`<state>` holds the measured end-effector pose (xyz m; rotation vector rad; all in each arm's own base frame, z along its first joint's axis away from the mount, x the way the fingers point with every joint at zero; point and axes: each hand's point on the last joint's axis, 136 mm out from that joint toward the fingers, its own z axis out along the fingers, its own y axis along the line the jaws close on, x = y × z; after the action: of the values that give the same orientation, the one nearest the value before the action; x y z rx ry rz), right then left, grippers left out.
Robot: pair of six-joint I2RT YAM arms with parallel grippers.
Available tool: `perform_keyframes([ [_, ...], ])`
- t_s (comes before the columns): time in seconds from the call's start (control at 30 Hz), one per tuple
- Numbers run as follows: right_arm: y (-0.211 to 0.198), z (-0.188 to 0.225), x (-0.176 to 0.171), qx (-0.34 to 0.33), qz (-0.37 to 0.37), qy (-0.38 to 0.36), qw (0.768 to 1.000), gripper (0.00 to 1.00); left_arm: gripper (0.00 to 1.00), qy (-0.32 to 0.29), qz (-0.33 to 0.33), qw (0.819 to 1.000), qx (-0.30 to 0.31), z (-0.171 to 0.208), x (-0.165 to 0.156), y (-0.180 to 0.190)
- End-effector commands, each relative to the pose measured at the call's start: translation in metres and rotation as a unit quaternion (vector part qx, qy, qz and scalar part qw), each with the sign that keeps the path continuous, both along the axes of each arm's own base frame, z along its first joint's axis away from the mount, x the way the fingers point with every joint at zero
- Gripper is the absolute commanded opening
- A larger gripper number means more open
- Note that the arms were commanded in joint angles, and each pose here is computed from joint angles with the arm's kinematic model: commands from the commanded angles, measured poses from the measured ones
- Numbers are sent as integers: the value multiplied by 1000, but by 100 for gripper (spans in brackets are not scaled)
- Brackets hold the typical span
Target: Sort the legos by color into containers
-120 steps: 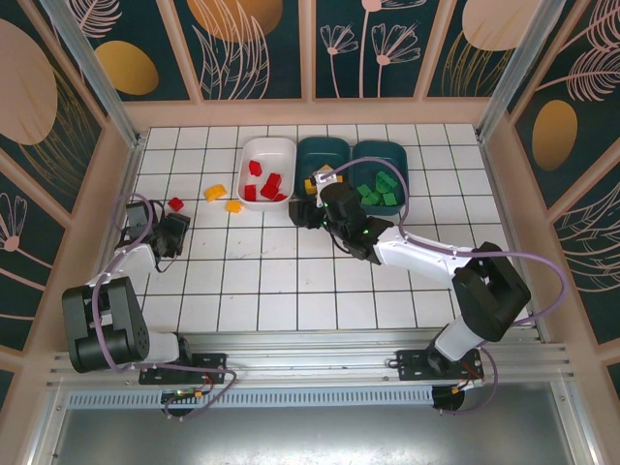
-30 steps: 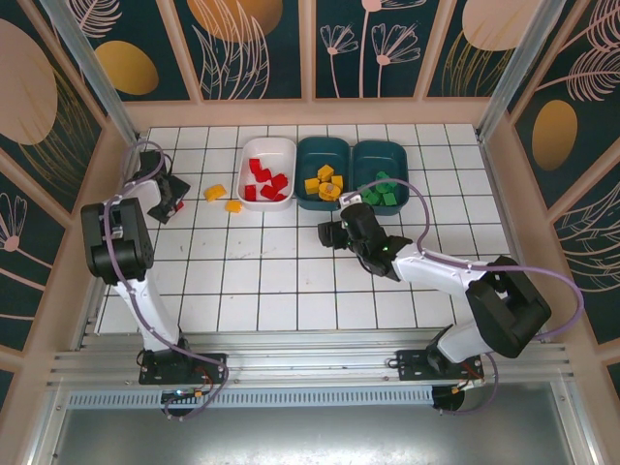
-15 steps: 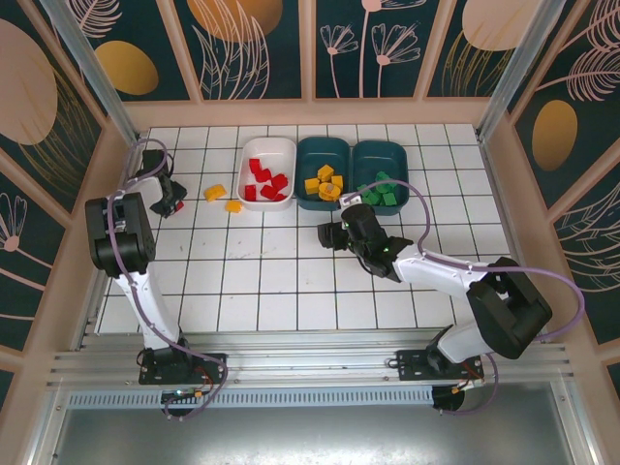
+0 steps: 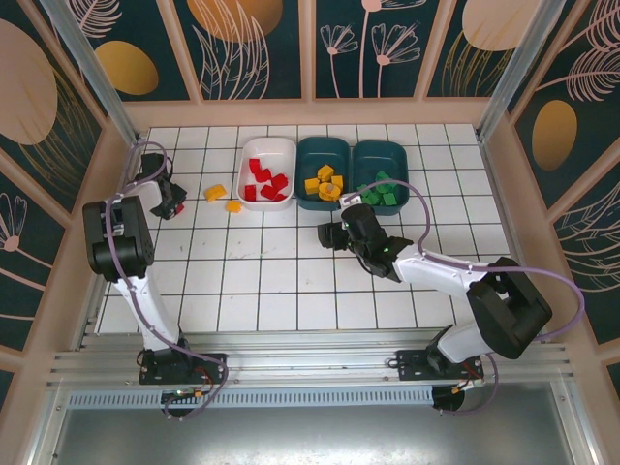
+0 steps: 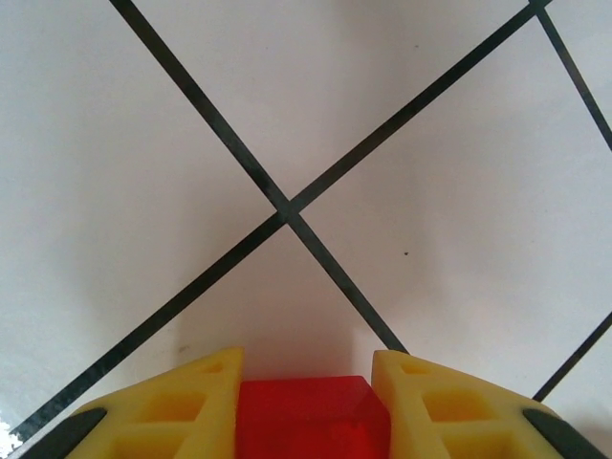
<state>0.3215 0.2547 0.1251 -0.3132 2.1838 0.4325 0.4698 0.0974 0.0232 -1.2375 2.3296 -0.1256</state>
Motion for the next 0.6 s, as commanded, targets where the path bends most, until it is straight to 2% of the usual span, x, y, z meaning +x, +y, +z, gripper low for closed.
perform_keyframes([
  [0.0, 2, 12, -1, 19, -2, -16, 1000, 71, 31, -19, -6, 1000, -14, 15, -3, -7],
  [0.13, 2, 10, 0, 18, -2, -15, 1000, 71, 29, -52, -37, 998, -23, 46, 3, -34],
  [0.23, 1, 8, 1, 15, -5, -14, 1000, 71, 30, -79, -84, 993, 6, 83, 14, -72],
  [0.33, 0, 7, 2, 14, -8, -16, 1000, 71, 30, -123, -143, 982, -8, 111, 30, -123],
  [0.5, -4, 6, 4, 5, -17, -18, 1000, 71, 30, -119, -263, 957, -31, 110, 55, -218],
  [0.57, -6, 7, 4, 6, -20, -20, 1000, 71, 29, -115, -288, 950, -23, 105, 60, -240],
])
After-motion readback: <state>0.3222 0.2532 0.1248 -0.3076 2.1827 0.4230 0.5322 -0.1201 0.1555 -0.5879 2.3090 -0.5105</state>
